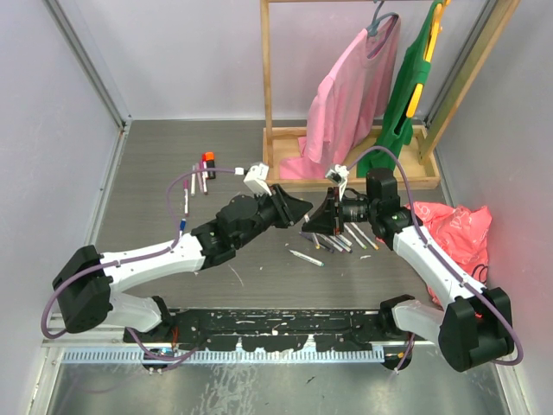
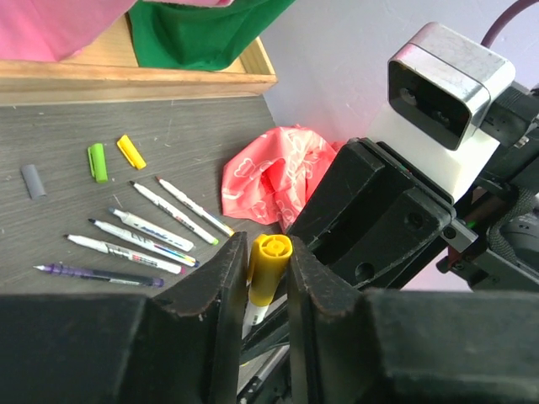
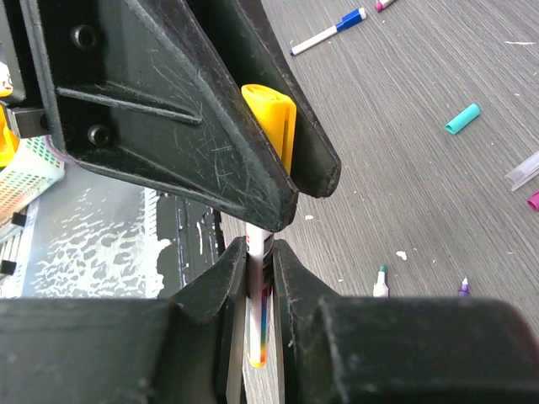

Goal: Open the pen caps
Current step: Open the pen cap from the pen.

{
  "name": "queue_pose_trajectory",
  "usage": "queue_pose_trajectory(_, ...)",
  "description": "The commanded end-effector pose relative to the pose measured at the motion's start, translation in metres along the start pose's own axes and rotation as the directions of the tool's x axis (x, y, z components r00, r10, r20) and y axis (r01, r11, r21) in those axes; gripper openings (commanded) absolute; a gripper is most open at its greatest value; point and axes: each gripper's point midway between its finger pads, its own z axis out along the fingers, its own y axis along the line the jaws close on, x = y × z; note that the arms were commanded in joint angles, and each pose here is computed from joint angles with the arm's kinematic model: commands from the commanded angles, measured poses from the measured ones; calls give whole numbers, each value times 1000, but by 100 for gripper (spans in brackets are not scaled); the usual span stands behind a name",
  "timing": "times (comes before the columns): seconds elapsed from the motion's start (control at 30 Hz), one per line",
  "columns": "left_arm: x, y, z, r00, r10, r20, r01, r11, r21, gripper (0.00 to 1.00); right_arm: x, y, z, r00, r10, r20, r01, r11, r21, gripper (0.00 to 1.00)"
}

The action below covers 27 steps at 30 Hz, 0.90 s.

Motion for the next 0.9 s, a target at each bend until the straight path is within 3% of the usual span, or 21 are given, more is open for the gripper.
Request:
queue_pose_trajectory(0.0,-16,-20,2,999,-13,33,11,999,43,19,-23,4,-1,995,-91,34,92,996,-6,1)
queue_pose_trajectory(0.2,-26,-18,1,998,22,59,-24,1000,20,0,-20,3,0,996,-90,25,90,996,-8,1)
queue_pose_trajectory(0.37,-58,-9,0,990,24,142,-24,1000,-5,0,-15,5,3,995,-100,7,100,995,-18,1)
queue_pose_trajectory(0.63,-150,10,-7,935,23,355,5,997,-79,0,7,-5,13,993,-98,-71,97,995,-10,1)
queue_pose_trajectory(0.87,-188,22,-33,895,13,447,28,996,-85,0,16,-11,17,991,-71,-112,72,997,6,1)
